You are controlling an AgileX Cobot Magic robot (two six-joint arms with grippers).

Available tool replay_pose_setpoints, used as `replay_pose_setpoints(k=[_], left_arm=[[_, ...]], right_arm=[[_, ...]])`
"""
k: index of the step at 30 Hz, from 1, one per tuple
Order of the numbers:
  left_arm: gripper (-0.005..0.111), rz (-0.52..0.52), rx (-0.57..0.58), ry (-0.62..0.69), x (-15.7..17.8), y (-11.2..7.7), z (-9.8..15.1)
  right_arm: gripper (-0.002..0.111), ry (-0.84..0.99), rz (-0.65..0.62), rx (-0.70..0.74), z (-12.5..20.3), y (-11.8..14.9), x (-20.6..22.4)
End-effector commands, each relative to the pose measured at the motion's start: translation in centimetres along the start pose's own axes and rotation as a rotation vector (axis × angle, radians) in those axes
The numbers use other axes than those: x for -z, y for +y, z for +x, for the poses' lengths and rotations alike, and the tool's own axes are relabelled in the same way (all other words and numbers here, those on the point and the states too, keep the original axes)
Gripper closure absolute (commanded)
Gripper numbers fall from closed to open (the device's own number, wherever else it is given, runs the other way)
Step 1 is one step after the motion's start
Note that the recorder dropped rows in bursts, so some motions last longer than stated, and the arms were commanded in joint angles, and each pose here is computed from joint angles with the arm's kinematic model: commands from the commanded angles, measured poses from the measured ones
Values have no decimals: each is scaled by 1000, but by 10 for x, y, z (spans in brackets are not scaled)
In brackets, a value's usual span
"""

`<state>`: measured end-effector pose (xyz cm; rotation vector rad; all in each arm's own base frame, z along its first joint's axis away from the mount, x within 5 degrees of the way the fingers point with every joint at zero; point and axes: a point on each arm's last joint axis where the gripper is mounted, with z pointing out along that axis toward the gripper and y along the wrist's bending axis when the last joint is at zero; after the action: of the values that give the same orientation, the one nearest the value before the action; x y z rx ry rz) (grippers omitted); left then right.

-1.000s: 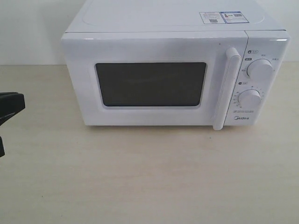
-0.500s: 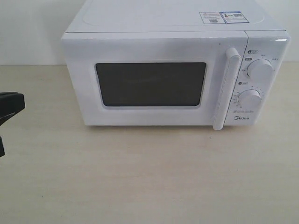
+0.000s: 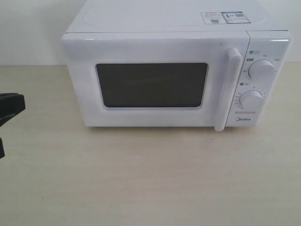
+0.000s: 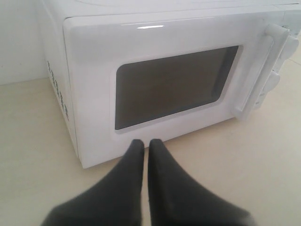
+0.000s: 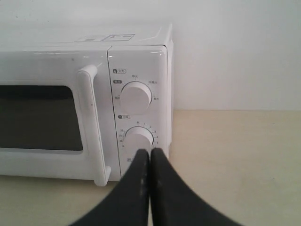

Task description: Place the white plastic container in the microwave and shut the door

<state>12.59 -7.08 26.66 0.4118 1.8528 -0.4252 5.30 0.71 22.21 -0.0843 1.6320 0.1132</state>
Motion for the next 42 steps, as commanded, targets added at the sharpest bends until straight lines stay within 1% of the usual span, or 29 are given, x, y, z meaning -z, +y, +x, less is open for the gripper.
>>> replay_pose_setpoints(k=[1, 4, 6, 9, 12, 17, 42], left_arm=[[102, -8, 9, -17, 1, 1, 0], [102, -8, 9, -17, 1, 1, 0], [102, -10, 9, -19, 1, 1, -1], [102, -10, 9, -19, 1, 1, -1], [102, -10, 9, -19, 1, 1, -1], [102, -10, 9, -19, 1, 1, -1], [102, -10, 9, -19, 1, 1, -1]], right_arm=[[109, 39, 10, 18, 23, -1, -3], [109, 55, 10, 17, 27, -1, -4], [109, 110, 8, 17, 32, -1, -4], [109, 114, 8, 19, 33, -1, -4], [109, 124, 16, 55, 33, -2, -4], [109, 179, 14, 37, 38, -2, -3], [109, 187, 15, 56, 39, -2, -3]])
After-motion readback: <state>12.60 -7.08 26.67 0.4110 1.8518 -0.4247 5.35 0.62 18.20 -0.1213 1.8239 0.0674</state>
